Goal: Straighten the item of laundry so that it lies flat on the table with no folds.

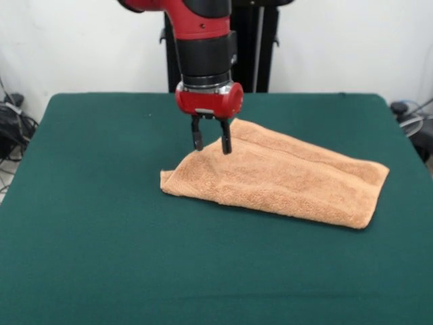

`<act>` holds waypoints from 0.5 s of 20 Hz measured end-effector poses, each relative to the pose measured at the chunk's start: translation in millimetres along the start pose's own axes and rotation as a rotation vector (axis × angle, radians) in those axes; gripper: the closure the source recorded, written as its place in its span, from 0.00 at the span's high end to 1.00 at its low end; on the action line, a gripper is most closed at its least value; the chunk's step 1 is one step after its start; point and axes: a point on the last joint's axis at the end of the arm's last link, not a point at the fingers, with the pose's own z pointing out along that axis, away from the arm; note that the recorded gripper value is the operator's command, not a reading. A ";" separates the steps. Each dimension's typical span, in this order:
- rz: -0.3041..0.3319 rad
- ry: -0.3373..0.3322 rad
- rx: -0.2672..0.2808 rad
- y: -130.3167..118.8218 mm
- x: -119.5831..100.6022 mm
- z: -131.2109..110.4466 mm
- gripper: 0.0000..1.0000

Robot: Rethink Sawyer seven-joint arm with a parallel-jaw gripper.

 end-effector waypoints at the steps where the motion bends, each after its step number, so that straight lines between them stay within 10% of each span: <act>1: -0.002 0.004 0.000 1.2 2.0 1.2 1.00; 10: -0.009 0.029 -0.005 6.5 13.4 8.9 1.00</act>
